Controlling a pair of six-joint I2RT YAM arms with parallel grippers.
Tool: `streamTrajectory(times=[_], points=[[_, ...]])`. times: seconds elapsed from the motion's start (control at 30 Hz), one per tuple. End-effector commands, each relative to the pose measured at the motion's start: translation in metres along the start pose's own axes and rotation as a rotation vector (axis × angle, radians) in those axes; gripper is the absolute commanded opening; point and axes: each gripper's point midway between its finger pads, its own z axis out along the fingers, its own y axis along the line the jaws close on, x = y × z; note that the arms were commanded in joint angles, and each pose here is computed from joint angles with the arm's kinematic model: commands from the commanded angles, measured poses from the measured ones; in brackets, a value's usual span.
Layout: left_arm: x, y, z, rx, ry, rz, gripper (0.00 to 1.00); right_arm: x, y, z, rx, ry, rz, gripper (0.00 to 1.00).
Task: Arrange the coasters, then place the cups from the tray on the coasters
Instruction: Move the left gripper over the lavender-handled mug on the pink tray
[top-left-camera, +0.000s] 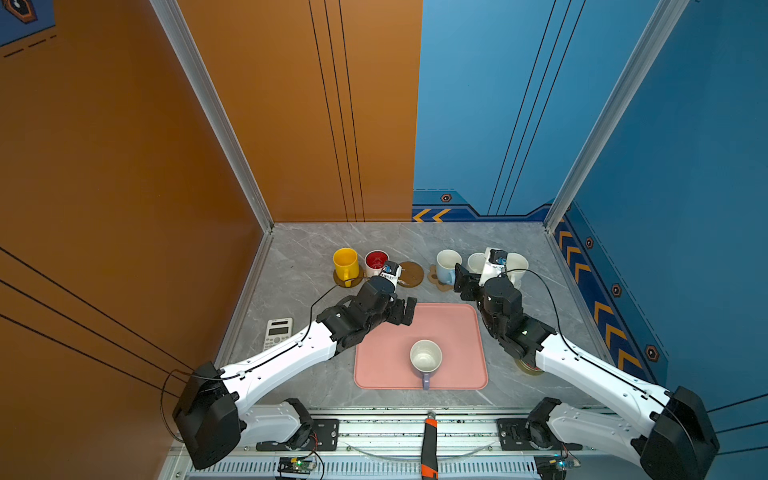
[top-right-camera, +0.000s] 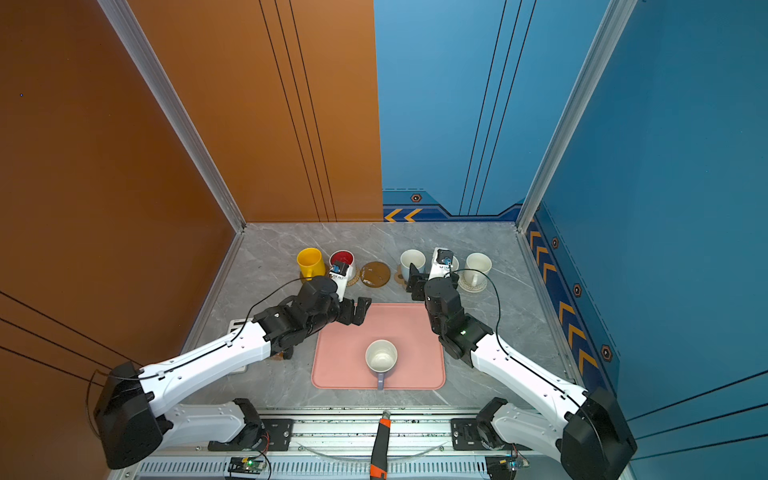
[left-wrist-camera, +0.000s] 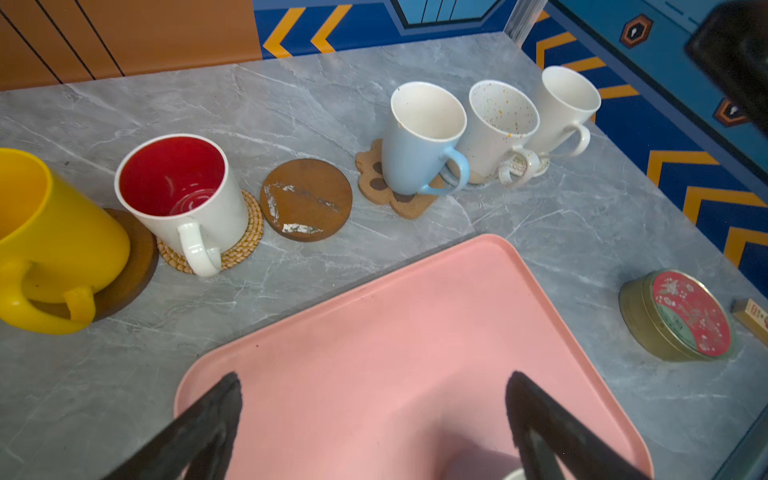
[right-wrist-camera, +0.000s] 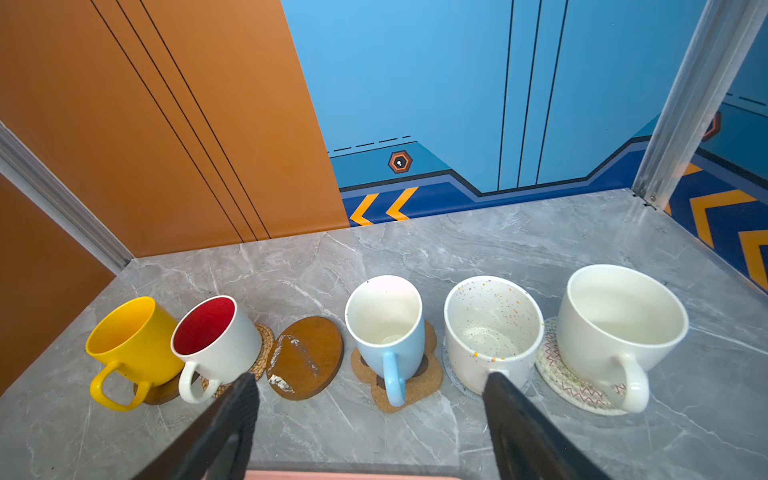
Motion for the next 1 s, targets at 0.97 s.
streamTrajectory(times=[0.97], points=[[0.115,-0.053,-0.052,-0.003,0.371,0.124,0.97,-0.003,-0.027,-0.007,0.067,-0.113,0.039,0.97]])
